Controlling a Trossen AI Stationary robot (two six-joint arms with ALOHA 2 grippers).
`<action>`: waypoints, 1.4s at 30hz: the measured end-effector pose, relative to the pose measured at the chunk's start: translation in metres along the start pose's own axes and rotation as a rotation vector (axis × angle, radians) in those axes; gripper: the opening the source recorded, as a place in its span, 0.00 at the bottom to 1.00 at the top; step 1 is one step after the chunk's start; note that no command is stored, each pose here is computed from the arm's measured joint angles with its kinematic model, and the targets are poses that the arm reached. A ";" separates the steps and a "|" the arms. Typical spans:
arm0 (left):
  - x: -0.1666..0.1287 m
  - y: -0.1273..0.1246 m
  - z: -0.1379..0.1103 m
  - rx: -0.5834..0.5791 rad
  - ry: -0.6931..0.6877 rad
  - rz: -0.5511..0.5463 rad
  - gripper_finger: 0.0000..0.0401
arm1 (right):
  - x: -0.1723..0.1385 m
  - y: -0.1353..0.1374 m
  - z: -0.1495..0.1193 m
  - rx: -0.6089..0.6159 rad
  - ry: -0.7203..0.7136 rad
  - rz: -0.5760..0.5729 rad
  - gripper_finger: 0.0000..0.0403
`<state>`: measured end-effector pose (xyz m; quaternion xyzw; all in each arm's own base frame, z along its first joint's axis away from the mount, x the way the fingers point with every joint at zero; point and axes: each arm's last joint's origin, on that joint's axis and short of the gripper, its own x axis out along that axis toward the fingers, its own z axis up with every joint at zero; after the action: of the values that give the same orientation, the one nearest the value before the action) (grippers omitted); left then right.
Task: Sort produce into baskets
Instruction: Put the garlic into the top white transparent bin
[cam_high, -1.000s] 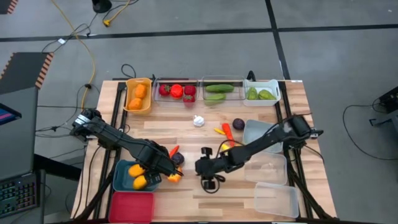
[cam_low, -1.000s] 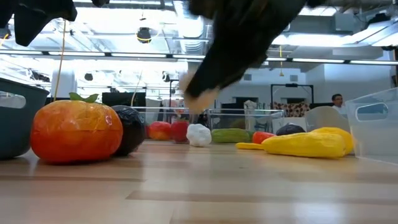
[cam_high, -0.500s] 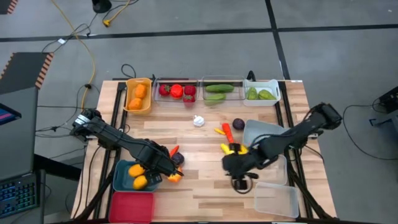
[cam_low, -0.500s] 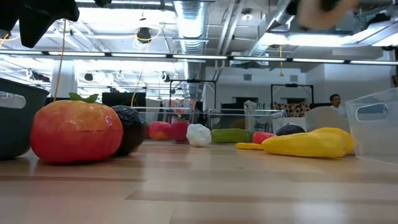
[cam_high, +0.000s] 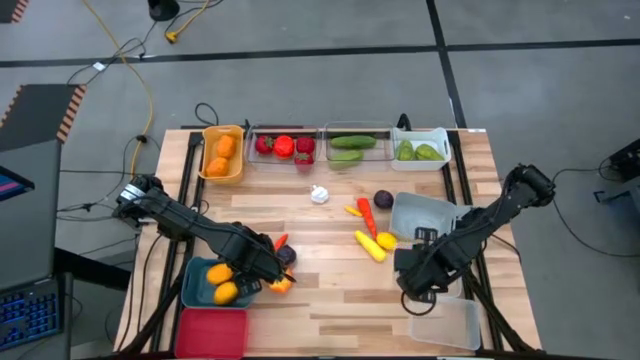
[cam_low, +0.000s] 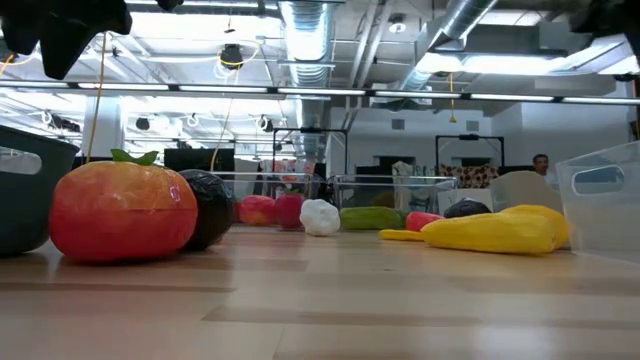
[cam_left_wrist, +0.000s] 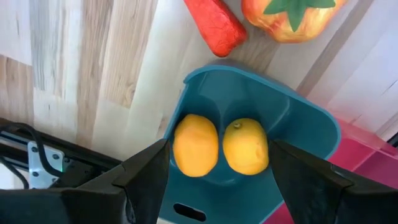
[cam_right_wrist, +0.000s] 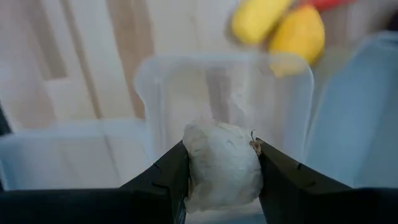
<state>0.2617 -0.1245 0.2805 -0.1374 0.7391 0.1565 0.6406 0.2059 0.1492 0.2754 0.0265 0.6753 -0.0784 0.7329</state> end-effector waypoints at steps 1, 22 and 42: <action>0.000 0.000 0.000 0.000 0.000 0.000 0.65 | 0.001 0.001 -0.001 0.002 0.015 -0.006 0.44; 0.000 0.000 0.000 0.000 0.000 0.000 0.65 | 0.014 0.007 0.001 0.005 0.155 -0.002 0.65; -0.004 -0.007 0.028 0.054 -0.312 -0.045 0.65 | 0.014 0.007 0.001 0.003 0.154 0.001 0.65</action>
<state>0.2903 -0.1196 0.2806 -0.1109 0.6311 0.1417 0.7545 0.2086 0.1547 0.2611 0.0339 0.7294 -0.0766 0.6790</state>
